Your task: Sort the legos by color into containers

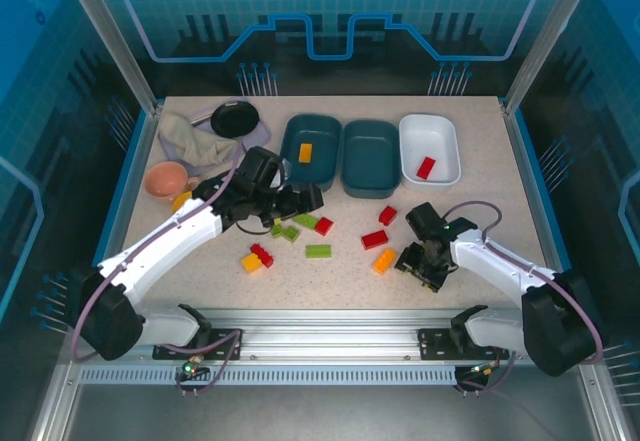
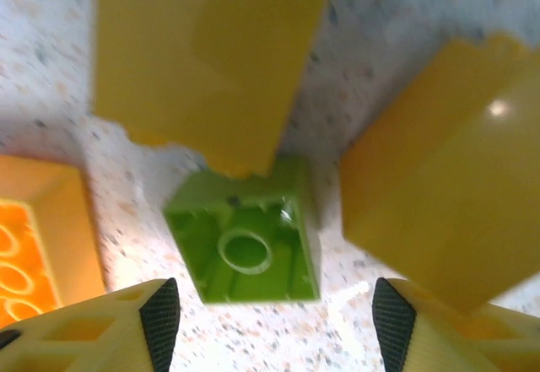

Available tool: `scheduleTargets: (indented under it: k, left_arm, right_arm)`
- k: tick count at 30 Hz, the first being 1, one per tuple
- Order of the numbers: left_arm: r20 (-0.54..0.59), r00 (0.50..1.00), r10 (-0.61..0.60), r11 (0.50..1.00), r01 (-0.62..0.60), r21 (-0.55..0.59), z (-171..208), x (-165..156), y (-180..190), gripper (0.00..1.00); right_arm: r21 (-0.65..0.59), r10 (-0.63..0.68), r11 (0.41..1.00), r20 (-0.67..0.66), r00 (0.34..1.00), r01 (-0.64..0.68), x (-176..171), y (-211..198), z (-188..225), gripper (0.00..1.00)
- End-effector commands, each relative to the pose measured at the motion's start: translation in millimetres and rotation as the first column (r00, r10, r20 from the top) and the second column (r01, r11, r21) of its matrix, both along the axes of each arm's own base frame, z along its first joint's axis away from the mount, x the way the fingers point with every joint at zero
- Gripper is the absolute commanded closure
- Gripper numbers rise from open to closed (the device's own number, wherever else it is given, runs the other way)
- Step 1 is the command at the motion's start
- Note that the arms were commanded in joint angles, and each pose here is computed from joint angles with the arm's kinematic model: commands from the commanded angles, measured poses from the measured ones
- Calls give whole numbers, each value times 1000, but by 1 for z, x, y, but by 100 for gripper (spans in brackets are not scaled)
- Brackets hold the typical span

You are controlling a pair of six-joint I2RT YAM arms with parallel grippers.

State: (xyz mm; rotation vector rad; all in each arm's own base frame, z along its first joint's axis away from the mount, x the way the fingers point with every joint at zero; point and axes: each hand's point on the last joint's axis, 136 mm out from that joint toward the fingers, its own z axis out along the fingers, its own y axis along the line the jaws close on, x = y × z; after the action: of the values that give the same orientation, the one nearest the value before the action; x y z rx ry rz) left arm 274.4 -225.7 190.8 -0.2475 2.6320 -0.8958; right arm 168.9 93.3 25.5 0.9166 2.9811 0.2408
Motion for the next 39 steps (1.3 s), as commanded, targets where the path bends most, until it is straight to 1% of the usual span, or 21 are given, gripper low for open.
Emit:
scheduleTargets:
  k: [1, 5, 8, 13, 16, 19, 21, 22, 25, 27, 29, 32, 34, 35, 37, 39]
  left_arm:
    - [37, 999, -18, 998, 21, -63, 13, -8, -8, 7]
    - [30, 999, -21, 998, 23, -58, 10, -15, -7, 7]
    - [34, 999, -13, 998, 15, -53, 11, -18, -5, 8]
    - [47, 999, 1, 998, 2, -56, 16, -19, -2, 8]
    - [61, 998, 16, 998, -12, -67, 24, -20, 1, 8]
    - [87, 996, 36, 997, -30, -71, 38, -18, 4, 8]
    - [110, 992, 54, 997, -46, -69, 48, -15, 7, 8]
    - [120, 991, 61, 996, -54, -67, 53, -12, 8, 8]
    - [132, 987, 97, 995, -92, -43, 60, -4, 13, 8]
    - [123, 984, 131, 991, -129, -23, 60, 3, 18, 8]
    - [103, 982, 156, 988, -155, -18, 57, 8, 22, 8]
    - [90, 978, 188, 982, -188, -13, 54, 15, 29, 8]
    - [61, 974, 220, 975, -220, -1, 49, 17, 36, 9]
    - [54, 971, 234, 972, -234, 4, 48, 17, 39, 9]
    - [39, 966, 256, 966, -257, 17, 45, 16, 45, 9]
    - [21, 960, 281, 959, -281, 40, 40, 13, 52, 9]
  right_arm:
    - [-13, 11, 1000, 41, 999, -10, 17, -6, -5, 40]
    - [-28, 48, 999, 29, 998, -47, 26, -9, -7, 47]
    - [-26, 62, 998, 9, 998, -62, 26, -8, -10, 53]
    - [-31, 65, 997, 13, 998, -65, 22, -10, -8, 68]
    - [-52, 87, 995, 51, 995, -84, 22, -10, 10, 73]
    - [-75, 131, 990, 134, 982, -122, 29, -5, 45, 74]
    - [-71, 153, 987, 203, 967, -142, 40, 3, 70, 75]
    - [-69, 161, 986, 233, 959, -149, 48, 7, 81, 75]
    - [-73, 233, 972, 333, 913, -221, 90, 31, 110, 75]
    - [-106, 316, 949, 358, 879, -298, 125, 52, 122, 75]
    - [-150, 386, 922, 356, 851, -356, 160, 69, 124, 75]
    - [-183, 432, 902, 334, 838, -391, 211, 86, 115, 75]
    - [-202, 448, 893, 294, 844, -403, 240, 90, 102, 75]
    - [-206, 453, 890, 280, 846, -408, 251, 92, 97, 75]
    - [-209, 458, 884, 221, 861, -417, 271, 95, 73, 73]
    - [-193, 450, 888, 180, 875, -417, 284, 96, 55, 72]
